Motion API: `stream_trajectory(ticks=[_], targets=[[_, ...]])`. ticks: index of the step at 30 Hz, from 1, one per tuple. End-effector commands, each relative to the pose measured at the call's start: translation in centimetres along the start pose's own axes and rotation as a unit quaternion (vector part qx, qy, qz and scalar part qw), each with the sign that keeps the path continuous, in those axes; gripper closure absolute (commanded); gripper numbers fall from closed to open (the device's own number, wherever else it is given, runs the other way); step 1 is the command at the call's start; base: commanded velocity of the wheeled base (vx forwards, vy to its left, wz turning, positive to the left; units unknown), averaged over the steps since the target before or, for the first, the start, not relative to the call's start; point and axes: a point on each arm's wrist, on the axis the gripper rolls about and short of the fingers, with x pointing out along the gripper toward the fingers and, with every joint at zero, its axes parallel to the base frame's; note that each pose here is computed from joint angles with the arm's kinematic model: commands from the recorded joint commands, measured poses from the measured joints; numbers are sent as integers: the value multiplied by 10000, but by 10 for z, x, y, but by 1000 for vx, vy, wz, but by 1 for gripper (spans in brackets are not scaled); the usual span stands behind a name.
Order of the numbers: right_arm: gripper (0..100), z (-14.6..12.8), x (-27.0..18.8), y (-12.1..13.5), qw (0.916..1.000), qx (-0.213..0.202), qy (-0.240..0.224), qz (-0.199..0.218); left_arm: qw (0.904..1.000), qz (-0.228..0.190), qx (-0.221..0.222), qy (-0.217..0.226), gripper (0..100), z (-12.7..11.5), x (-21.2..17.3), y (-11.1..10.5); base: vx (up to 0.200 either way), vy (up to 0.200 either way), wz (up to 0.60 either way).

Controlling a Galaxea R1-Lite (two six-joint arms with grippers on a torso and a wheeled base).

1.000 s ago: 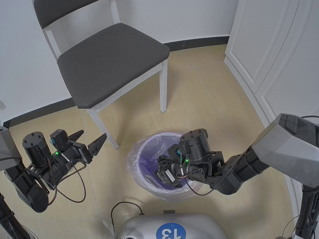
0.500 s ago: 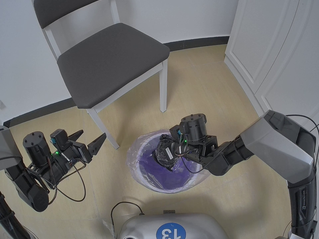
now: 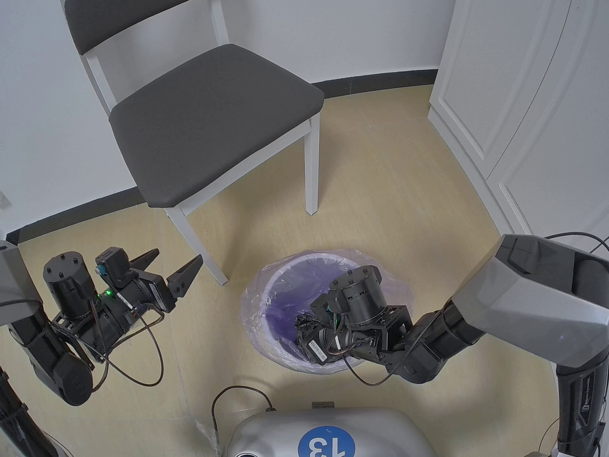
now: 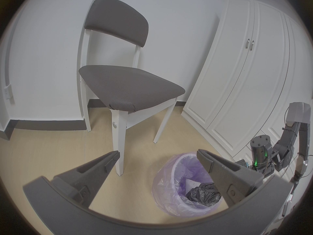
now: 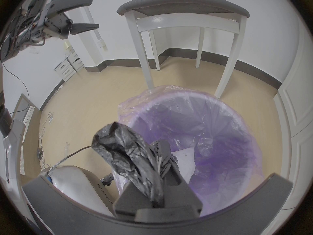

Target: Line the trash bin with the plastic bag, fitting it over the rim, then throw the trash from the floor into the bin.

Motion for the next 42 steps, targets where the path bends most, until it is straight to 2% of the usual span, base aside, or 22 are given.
stream_trajectory(ticks=[1, 5, 14, 22, 23, 26, 31, 42], targets=[[100, 7, -1, 0, 9999, -8, -103, -8, 9999, -13, 22, -110, 0, 3, -1, 0, 0, 0, 0], [100, 23, -6, -11, 9994, 36, -325, -135, 9999, -17, 29, -140, 0, 4, 0, 0, 0, 0, 0], [100, 11, 2, -32, 9992, 118, -177, -342, 9999, -13, 22, -110, 0, 3, -1, 0, 0, 0, 0], [100, 18, -3, -34, 9988, 130, -281, -367, 10000, -9, 18, -88, 0, 2, 0, 0, 0, 0, 0], [100, 36, -21, -35, 9977, 122, -551, -381, 10000, -11, 19, -95, 0, 2, 0, 0, 0, 0, 0], [100, 49, -40, -35, 9965, 113, -730, -385, 10000, -11, 19, -95, 0, 2, 0, 0, 0, 0, 0], [100, 46, -48, -34, 9971, 5, -660, -373, 10000, -46, 25, -74, 0, 1, 0, -2, 0, 0, 0], [100, 55, -46, -36, 9957, 11, -841, -399, 9999, -19, 21, -101, 0, 3, -2, -1, 0, 0, 0]])
